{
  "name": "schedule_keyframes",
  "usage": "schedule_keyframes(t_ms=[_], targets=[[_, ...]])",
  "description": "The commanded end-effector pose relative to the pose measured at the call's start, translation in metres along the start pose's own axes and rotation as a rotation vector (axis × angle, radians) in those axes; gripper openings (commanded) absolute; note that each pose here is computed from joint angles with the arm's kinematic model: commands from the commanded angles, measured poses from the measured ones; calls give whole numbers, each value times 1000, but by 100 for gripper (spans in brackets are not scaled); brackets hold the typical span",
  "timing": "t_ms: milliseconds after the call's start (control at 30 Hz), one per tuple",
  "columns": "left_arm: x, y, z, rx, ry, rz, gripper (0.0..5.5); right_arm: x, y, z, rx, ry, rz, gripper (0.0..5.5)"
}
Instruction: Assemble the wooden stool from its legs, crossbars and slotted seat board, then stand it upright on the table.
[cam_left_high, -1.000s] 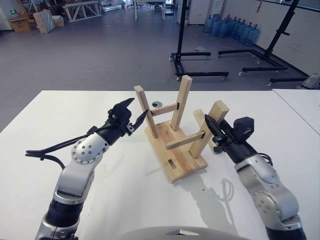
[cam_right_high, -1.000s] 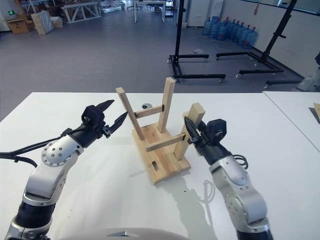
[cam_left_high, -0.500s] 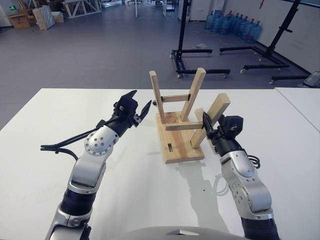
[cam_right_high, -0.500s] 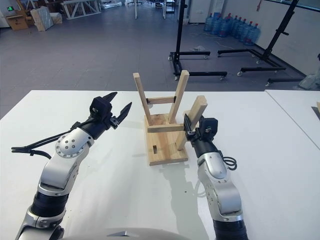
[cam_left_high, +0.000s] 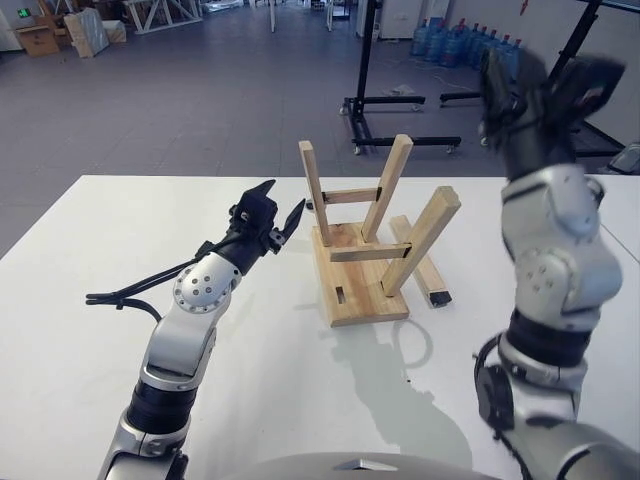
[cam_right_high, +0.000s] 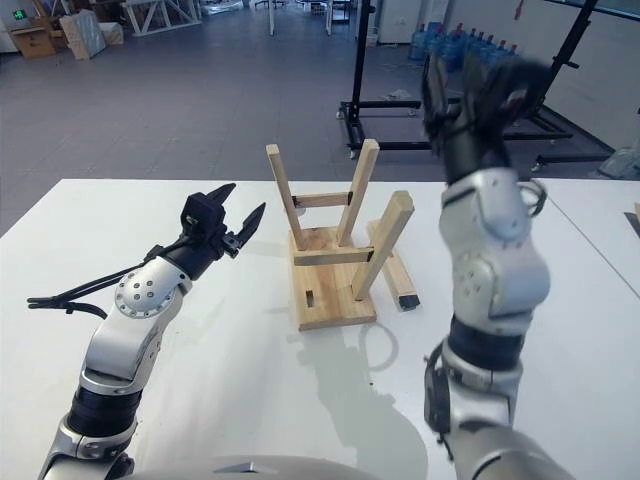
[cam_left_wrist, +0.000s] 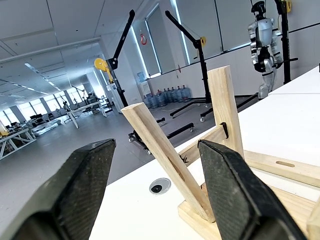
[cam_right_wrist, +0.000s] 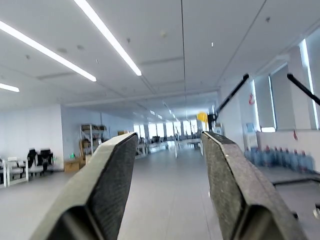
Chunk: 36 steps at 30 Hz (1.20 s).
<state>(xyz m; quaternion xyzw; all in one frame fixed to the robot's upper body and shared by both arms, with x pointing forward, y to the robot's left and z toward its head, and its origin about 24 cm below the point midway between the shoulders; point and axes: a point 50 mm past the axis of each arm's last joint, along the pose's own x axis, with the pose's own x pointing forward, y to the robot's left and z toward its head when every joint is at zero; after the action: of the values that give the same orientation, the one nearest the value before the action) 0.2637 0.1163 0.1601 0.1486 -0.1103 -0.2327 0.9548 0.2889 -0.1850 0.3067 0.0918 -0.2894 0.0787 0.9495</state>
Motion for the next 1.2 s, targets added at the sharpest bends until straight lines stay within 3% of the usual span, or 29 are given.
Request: schedule_keyframes(t_ms=[33,67,133,167,200,367,600,700,800,867,933,1067,1200], targets=[[0,4,-1,20,11,15,301,8,6,-11,188,174,62,232],[0,4,-2,16,14,16,301,-15,4,-55,205,394,60,232],[-2,1,-4,6,23,14,301,-98,-5,-146,187,894,30,232],[-2,-1,-5,5,26,7,301,-131,-4,-166,203,1046,46,232],[-1,-2,-4,5,25,1,301,-143,-4,-173,194,1094,50,232],[1,-3,-4,8,22,-15,301,-96,10,-138,152,833,174,232],[1,-5,-5,3,27,-17,301,-46,9,-72,219,415,135,232],[0,-2,-5,-6,24,5,301,-38,-6,-42,313,213,43,232],[0,5,-4,-19,19,54,301,-49,-27,-35,351,145,-79,232],[0,12,-4,-17,20,102,301,-68,-49,-49,279,228,-204,232],[-3,23,-10,-3,64,172,301,-98,-66,-78,158,416,-267,232],[-19,38,-46,69,319,229,301,-161,-73,-115,135,665,-316,232],[-35,30,-66,93,484,102,301,-220,-72,-141,103,898,-277,232]])
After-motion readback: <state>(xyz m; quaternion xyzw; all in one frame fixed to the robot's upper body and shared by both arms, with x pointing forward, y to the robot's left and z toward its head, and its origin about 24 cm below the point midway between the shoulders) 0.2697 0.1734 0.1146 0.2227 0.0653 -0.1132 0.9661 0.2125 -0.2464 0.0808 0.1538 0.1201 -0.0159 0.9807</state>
